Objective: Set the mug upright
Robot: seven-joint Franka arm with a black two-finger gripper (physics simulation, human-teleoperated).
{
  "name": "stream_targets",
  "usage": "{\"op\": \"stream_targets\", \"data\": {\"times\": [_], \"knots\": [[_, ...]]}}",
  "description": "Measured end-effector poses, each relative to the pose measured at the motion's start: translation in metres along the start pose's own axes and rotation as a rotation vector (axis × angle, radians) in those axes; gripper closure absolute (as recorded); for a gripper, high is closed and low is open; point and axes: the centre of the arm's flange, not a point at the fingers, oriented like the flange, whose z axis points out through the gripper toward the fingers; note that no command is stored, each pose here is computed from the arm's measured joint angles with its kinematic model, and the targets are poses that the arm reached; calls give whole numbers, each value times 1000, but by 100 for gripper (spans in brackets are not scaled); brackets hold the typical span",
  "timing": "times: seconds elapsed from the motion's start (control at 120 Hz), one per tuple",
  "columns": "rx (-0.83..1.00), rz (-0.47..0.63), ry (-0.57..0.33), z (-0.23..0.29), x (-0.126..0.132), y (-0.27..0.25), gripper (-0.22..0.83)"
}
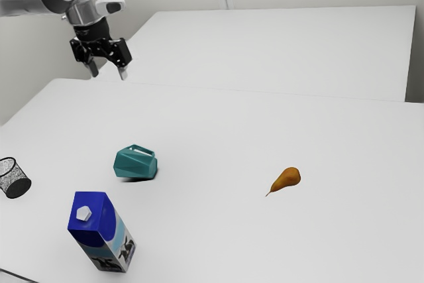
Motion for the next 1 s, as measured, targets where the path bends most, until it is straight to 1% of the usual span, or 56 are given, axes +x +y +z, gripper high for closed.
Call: {"op": "stream_targets", "data": {"times": [0.2, 0.408, 0.6, 0.717, 0.858, 1.0], "knots": [[-90, -57, 20, 9, 1, -55, 2], [-235, -99, 24, 45, 10, -112, 2], [-344, -93, 36, 75, 16, -137, 2], [-431, -114, 27, 115, 8, -154, 2], [-523, -118, 43, 152, 2, -154, 2], [-613, -155, 71, 195, -12, -164, 2]]}}
